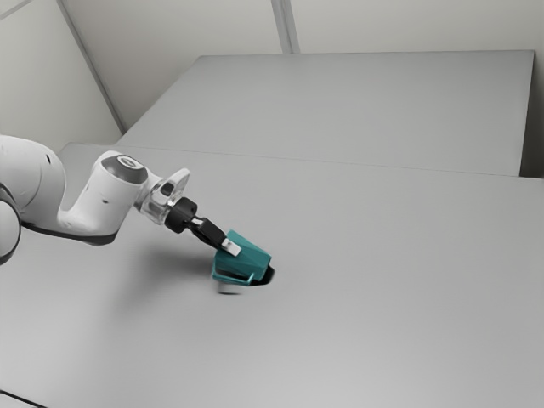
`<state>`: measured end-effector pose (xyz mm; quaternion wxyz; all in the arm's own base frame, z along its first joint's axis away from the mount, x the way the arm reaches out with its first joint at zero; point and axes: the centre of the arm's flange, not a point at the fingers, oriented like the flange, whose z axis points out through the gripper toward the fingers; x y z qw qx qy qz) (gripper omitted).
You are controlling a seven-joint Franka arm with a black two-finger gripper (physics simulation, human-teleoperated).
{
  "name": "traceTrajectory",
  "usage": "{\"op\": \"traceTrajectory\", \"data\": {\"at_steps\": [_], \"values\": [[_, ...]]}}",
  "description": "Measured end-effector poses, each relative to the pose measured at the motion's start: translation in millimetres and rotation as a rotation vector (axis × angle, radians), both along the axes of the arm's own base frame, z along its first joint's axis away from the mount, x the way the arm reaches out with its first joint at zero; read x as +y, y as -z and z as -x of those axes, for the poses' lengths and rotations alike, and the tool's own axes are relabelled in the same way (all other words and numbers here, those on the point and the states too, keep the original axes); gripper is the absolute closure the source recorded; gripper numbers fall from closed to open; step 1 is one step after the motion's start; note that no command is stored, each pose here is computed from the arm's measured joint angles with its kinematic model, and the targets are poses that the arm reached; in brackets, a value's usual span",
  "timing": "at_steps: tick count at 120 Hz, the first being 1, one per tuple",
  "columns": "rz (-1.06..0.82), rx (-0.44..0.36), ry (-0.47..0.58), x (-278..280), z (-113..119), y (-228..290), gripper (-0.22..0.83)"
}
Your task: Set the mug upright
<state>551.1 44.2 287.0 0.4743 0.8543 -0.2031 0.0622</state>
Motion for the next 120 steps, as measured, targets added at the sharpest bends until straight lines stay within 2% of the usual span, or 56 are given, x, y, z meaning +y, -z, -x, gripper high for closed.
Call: {"op": "traceTrajectory", "data": {"at_steps": [16, 36, 65, 83, 98, 120], "values": [[-0.005, -0.024, 0.010, -2.3, -0.3, -6.0, 0.76], [-0.100, -0.116, 0.065, -22.8, 2.4, -39.4, 0.77], [-0.508, -0.245, 0.268, -48.4, -0.4, -69.9, 0.77], [-0.728, -0.305, 0.332, -56.2, -0.2, -75.3, 0.77], [-0.846, -0.325, 0.341, -70.0, 3.2, -76.6, 0.77], [-0.927, -0.310, 0.280, -75.3, 8.3, -70.5, 0.78]]}}
